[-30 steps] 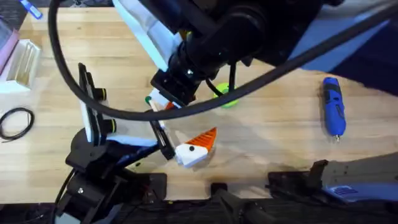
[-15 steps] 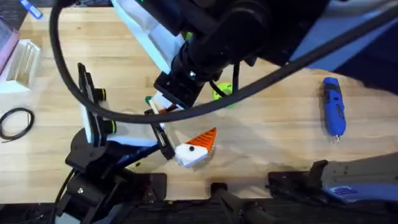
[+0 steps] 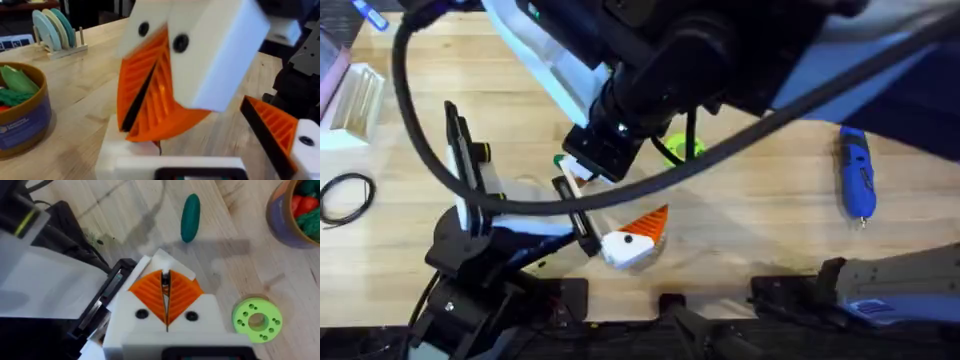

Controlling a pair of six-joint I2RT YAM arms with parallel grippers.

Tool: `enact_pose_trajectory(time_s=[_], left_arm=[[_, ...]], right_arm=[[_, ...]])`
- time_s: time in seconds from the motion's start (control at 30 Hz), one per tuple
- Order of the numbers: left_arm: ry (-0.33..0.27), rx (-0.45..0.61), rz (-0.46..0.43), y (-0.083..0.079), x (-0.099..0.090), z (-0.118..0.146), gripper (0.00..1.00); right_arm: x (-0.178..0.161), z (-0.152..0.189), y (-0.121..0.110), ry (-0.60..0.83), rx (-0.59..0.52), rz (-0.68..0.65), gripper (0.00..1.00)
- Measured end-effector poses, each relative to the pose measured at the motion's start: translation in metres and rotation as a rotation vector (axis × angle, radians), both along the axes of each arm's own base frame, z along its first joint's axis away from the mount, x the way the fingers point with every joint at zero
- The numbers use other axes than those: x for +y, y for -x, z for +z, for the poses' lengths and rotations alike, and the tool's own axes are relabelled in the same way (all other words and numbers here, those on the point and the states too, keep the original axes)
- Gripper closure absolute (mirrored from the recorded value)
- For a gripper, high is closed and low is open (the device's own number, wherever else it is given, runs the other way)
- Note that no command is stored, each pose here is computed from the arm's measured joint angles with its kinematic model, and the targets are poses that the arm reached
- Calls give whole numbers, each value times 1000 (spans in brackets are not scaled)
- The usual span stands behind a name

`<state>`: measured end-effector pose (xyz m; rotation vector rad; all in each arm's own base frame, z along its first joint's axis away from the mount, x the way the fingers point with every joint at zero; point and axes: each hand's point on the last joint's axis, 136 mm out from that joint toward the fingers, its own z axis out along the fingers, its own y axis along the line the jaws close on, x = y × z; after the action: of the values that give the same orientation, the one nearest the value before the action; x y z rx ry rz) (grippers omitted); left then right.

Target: Pick up the gripper from the table and insert it into the empty holder that is missing its gripper. Then pick up a screw, insert it into the mounting hole, and use the screwdriver to tighten it. Finally, clean up the table by picking up the vegetable and placing it into the bucket.

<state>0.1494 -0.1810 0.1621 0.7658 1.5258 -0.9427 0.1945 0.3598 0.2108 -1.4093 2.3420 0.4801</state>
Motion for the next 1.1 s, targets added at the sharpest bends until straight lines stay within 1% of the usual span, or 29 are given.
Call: enact_pose_trajectory(time_s=[0.17, 0.2, 0.27, 0.3, 0.33, 0.4, 0.43, 0.5, 0.63, 0.8, 0.9, 1.0, 1.1], left_arm=[[1, 4, 1, 0, 0, 0, 14], [1, 5, 2, 0, 0, 0, 13], [1, 4, 1, 0, 0, 0, 13], [1, 4, 1, 0, 0, 0, 13], [1, 4, 1, 0, 0, 0, 13], [1, 4, 4, -1, 0, 0, 15], [1, 2, 4, -1, 0, 0, 15], [-1, -1, 4, -1, 0, 0, 13], [-1, -1, 4, -1, 0, 0, 14], [-1, -1, 3, -1, 0, 0, 15], [-1, -1, 4, -1, 0, 0, 14], [-1, -1, 3, -1, 0, 0, 14], [-1, -1, 3, -1, 0, 0, 13]], right_arm=[[1, -1, -1, 2, -2, -2, 993], [1, -1, -1, 1, 1, -4, 936], [1, -1, -1, 2, -1, -4, 731], [1, -1, -2, 2, -2, -6, 591], [0, -1, -4, 7, -10, -12, 430], [-5, 0, -12, 15, -28, -36, 154], [-8, 2, -16, 17, -34, -46, 75], [-13, 3, -15, 19, -25, -50, 49], [-26, 16, -13, 3, -14, -65, 48], [-62, 47, -26, -48, -29, -158, 47], [-80, 61, -29, -78, -35, -210, 47], [-90, 67, -24, -111, -30, -227, 47], [-104, 57, -12, -117, -1, -246, 45]])
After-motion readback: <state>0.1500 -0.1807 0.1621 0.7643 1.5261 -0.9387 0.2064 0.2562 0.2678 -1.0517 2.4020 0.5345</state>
